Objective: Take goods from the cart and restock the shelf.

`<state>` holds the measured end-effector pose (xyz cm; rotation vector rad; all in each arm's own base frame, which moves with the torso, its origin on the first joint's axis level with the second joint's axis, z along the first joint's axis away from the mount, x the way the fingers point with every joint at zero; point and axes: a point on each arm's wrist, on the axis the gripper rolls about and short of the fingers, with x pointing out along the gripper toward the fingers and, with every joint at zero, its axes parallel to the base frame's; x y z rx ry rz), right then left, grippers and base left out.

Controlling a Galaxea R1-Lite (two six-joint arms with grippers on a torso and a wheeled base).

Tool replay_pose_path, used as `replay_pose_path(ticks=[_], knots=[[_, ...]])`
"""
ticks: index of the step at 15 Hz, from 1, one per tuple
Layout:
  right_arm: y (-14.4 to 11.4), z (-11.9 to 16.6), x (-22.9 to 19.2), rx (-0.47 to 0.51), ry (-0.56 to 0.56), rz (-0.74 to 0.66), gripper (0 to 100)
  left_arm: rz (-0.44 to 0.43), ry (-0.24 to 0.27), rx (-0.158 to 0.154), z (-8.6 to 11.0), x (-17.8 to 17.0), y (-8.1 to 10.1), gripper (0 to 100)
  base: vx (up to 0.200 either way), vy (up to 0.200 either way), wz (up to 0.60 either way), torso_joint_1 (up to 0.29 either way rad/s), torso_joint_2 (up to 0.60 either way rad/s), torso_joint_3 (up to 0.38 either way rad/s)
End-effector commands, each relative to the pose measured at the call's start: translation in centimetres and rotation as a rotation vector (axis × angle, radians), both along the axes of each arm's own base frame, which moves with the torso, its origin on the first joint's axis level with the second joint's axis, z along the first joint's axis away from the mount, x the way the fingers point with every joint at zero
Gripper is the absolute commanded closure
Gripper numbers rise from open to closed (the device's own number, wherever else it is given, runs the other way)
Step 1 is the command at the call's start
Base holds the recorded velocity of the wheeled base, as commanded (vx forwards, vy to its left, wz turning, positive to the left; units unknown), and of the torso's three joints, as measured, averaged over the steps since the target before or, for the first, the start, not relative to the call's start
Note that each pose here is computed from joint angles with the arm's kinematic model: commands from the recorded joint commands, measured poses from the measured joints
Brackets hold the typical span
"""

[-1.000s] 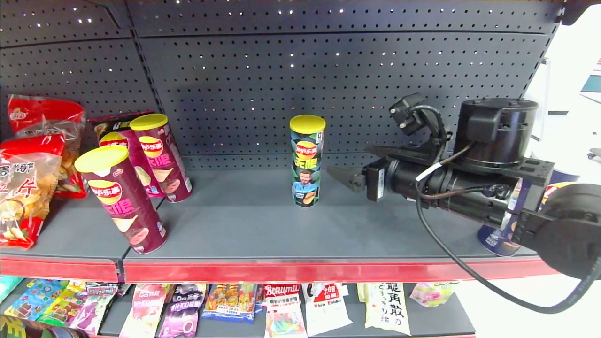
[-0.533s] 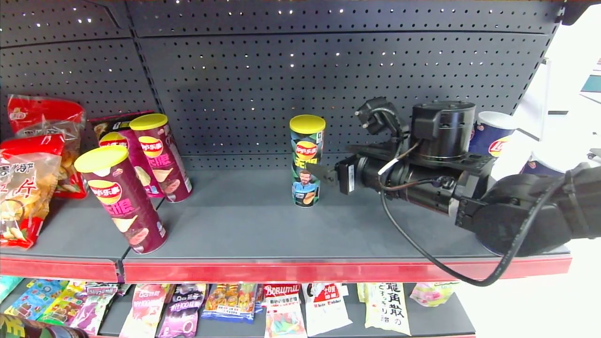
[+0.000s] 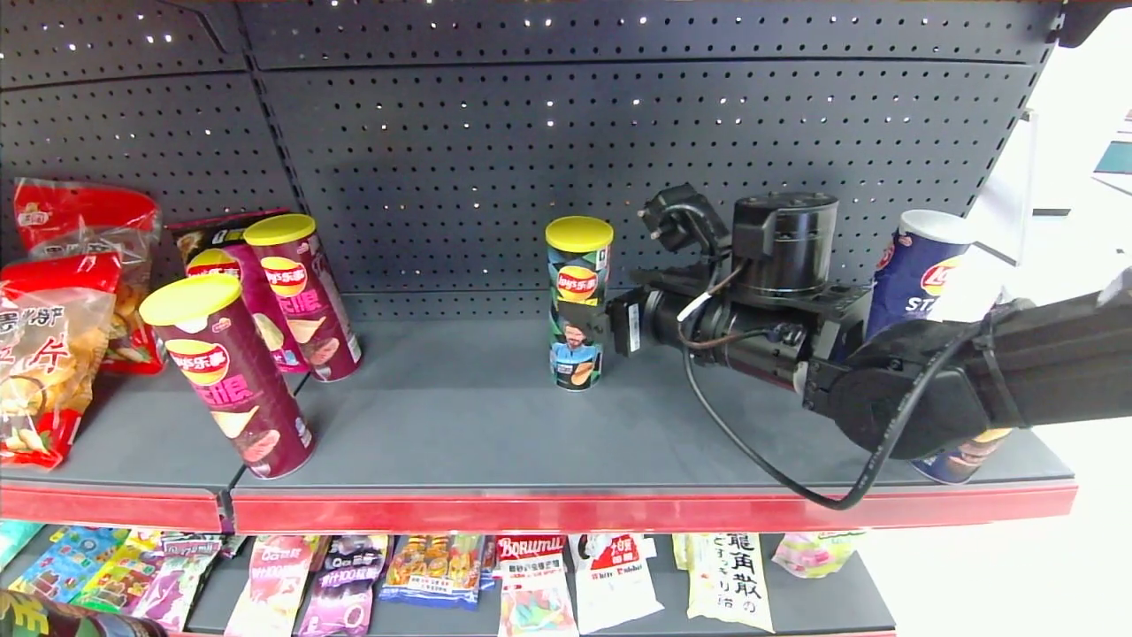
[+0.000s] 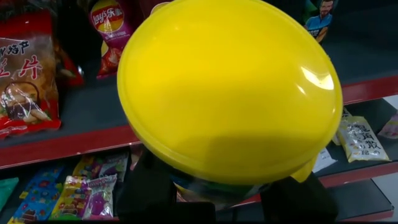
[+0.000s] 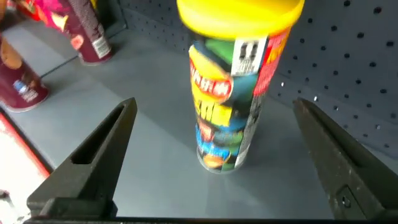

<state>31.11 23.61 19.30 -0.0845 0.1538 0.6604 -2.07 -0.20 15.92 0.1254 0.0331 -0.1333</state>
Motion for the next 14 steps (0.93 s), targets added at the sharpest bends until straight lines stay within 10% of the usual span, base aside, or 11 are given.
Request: replay_pose_path(ticks=[1, 14], knots=[[0.5, -0.5, 0.8, -0.003, 0.002, -0.001, 0, 0.000, 0.005, 0.000, 0.0, 0.1, 0.0, 100, 0.000, 0.000, 0.00, 0.000, 0.00, 0.000], [2.5, -1.3, 4.2, 0.013, -0.034, -0.049, 0, 0.000, 0.005, 0.000, 0.0, 0.1, 0.0, 100, 0.000, 0.000, 0.00, 0.000, 0.00, 0.000]])
